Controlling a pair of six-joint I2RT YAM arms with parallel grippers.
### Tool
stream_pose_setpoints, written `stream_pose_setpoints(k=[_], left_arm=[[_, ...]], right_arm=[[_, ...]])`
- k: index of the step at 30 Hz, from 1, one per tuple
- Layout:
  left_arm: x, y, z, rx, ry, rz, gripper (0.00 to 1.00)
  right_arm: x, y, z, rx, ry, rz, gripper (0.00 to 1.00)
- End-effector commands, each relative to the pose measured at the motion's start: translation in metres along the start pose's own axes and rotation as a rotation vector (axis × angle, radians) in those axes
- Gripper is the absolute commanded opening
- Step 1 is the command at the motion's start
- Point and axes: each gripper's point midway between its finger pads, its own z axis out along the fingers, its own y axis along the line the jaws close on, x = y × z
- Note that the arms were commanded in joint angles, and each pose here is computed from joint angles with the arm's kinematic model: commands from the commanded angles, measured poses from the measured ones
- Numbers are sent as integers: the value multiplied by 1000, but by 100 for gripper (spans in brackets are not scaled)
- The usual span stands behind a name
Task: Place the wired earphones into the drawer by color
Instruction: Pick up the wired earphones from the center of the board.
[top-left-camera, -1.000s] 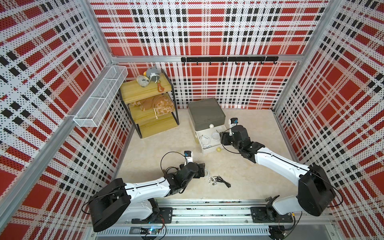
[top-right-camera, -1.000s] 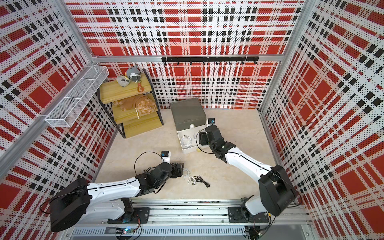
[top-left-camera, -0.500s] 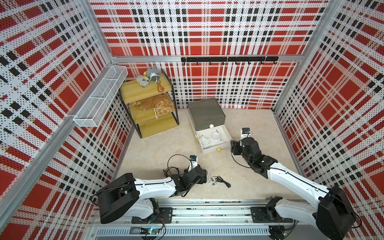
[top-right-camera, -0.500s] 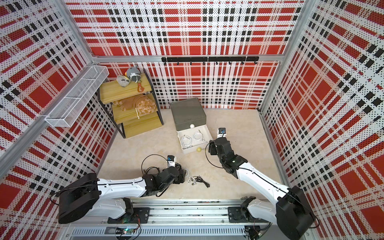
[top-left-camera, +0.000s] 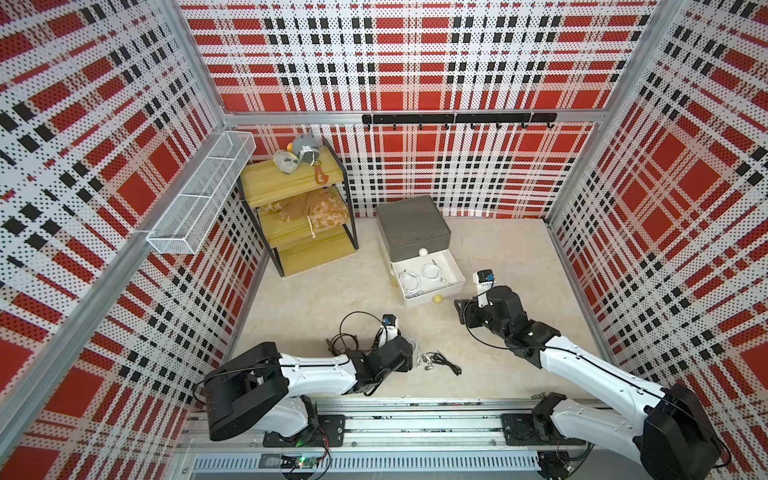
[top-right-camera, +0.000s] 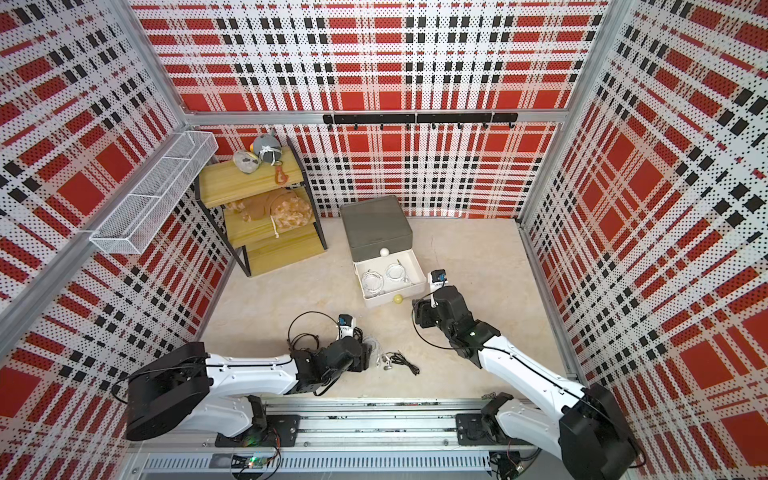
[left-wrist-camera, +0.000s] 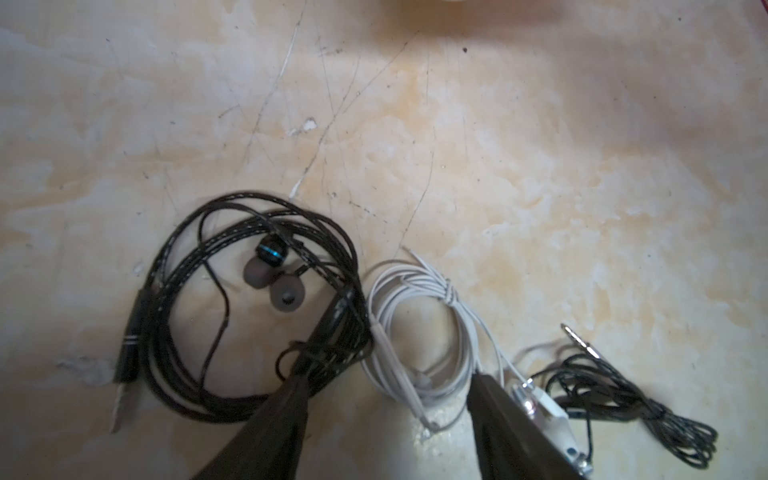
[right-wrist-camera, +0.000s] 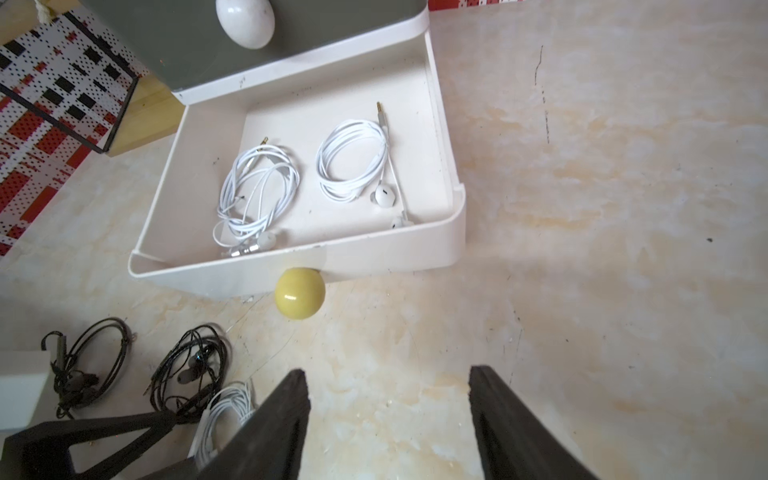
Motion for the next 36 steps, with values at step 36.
stream_pose_setpoints(k=[36], left_arm=[[-22,34,11,-102,-37,-130,46]], right_arm=[[-8,-17,-26,62,-91,10,68]])
